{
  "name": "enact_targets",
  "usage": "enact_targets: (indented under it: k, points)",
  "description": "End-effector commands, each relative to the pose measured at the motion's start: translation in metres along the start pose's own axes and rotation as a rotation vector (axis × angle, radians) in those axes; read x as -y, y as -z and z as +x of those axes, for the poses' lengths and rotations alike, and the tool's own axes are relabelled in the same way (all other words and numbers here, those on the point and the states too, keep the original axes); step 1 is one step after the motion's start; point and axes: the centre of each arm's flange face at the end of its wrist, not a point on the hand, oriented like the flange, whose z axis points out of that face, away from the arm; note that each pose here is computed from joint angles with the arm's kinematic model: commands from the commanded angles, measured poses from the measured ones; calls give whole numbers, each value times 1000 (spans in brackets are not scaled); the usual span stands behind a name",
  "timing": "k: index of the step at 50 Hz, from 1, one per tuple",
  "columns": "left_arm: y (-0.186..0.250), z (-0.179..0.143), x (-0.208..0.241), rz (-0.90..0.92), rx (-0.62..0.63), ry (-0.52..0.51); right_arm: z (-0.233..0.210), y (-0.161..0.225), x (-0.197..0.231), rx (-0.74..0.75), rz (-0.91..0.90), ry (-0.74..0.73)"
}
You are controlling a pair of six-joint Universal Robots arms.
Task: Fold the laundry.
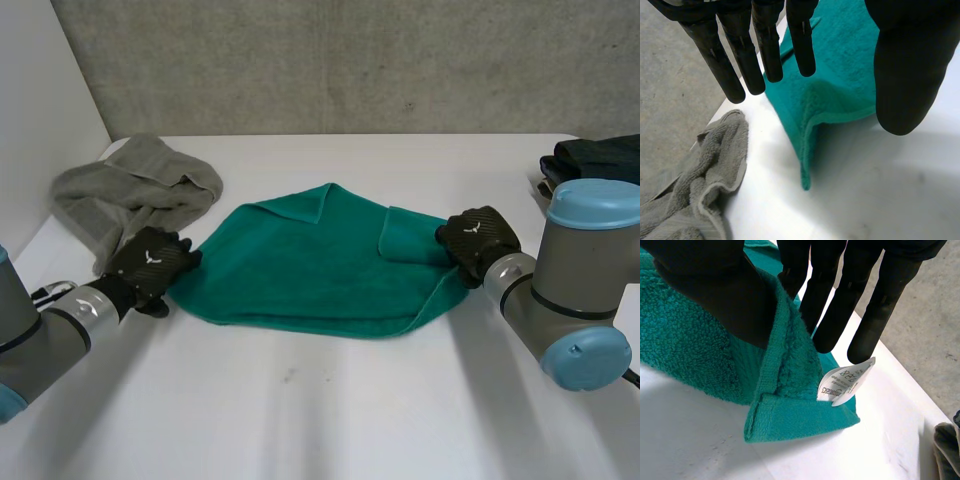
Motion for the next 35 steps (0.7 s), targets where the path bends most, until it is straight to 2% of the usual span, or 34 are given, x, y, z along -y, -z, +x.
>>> enact_targets:
  k: [1,12,21,24,29,35]
  points:
    - [-9,-9,-4,19,32,-17,-2,-1,-2,5,-7,1]
    - [-33,-6,-19,23,17,-17,-3,0,-4,8,-12,-1]
    - [-44,-4,-14,48,8,-28,3,2,4,-8,3,1]
    - [-42,-12,1,61,49,-32,8,6,10,-17,2,4]
    - [-19,-48,49,108,218,4,37,48,60,-26,-3,38]
    - [27,-82,108,192,374,68,65,84,84,1,-91,134]
